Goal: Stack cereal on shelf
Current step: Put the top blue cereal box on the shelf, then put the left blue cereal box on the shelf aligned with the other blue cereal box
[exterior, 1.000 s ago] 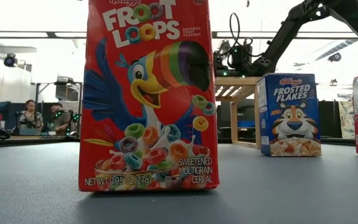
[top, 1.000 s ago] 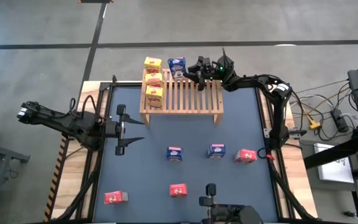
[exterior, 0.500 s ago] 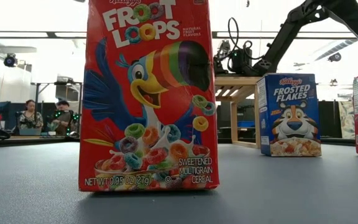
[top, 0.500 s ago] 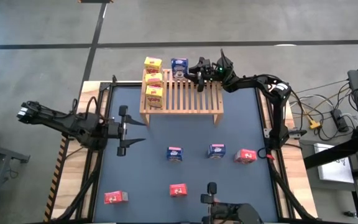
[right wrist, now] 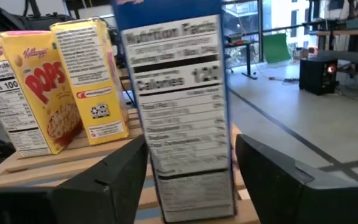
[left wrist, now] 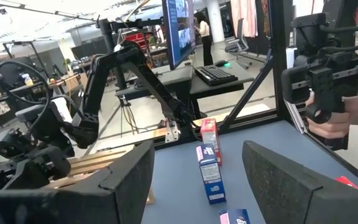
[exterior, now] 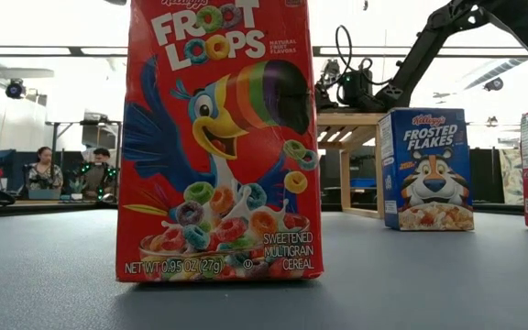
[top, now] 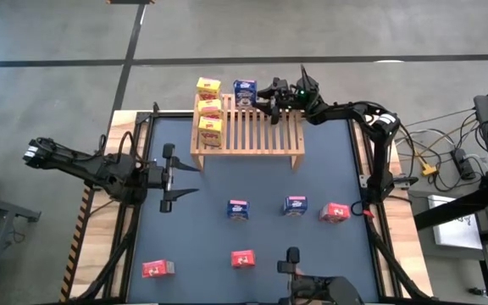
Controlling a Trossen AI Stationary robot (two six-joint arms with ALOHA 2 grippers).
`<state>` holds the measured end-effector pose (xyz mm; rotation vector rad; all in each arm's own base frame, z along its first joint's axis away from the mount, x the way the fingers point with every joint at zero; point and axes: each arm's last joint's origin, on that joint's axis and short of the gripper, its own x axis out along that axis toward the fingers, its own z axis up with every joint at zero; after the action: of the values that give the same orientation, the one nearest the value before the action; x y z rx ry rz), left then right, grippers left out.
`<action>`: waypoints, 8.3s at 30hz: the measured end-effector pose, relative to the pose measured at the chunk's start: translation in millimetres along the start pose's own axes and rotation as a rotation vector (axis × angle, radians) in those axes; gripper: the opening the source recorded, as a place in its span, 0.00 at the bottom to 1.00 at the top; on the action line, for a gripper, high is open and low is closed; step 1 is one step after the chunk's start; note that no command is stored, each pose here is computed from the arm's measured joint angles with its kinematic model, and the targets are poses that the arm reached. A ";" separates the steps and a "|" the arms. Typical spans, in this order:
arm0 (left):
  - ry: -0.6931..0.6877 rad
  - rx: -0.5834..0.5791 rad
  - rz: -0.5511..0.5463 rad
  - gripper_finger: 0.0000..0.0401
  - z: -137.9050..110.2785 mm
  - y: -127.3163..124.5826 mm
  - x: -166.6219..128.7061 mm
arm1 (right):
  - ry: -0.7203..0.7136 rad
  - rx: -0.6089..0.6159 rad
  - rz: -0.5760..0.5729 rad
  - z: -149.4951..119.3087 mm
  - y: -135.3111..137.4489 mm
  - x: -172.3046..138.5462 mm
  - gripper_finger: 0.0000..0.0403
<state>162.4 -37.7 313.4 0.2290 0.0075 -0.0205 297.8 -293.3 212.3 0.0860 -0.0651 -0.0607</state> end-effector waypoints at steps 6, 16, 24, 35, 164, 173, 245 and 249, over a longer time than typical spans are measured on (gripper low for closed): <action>0.000 0.000 0.000 0.57 0.0 0.0 0.0 | 0.046 0.038 -0.018 4.9 -0.3 -5.1 0.63; 0.001 -0.003 0.001 0.57 -0.1 0.0 0.0 | 0.040 -0.033 -0.018 34.2 21.5 -23.7 0.63; 0.001 -0.006 0.003 0.57 -0.1 0.1 0.0 | 0.000 -0.030 0.042 61.8 70.7 -56.1 0.62; 0.051 -0.032 0.042 0.57 -6.4 -2.3 9.8 | -0.087 -0.116 0.100 61.9 184.2 -98.1 0.60; 0.581 -0.204 0.058 0.43 -39.8 -42.4 157.7 | -0.011 -0.071 0.166 3.5 253.5 -123.5 0.60; 0.529 -0.199 0.163 0.43 -28.7 -34.8 152.4 | 0.072 -0.058 0.118 -6.2 259.2 -96.7 0.78; 0.433 -0.223 0.254 0.43 -20.0 -30.0 154.9 | 0.212 0.005 0.232 -26.8 273.9 -16.5 0.81; 0.430 -0.224 0.253 0.43 -19.7 -30.0 155.0 | 0.212 -0.003 0.237 -27.0 275.1 -16.6 0.81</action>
<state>316.6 -65.5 285.9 0.0057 0.4070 0.2811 299.1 -16.4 208.5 0.0810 0.1368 0.1855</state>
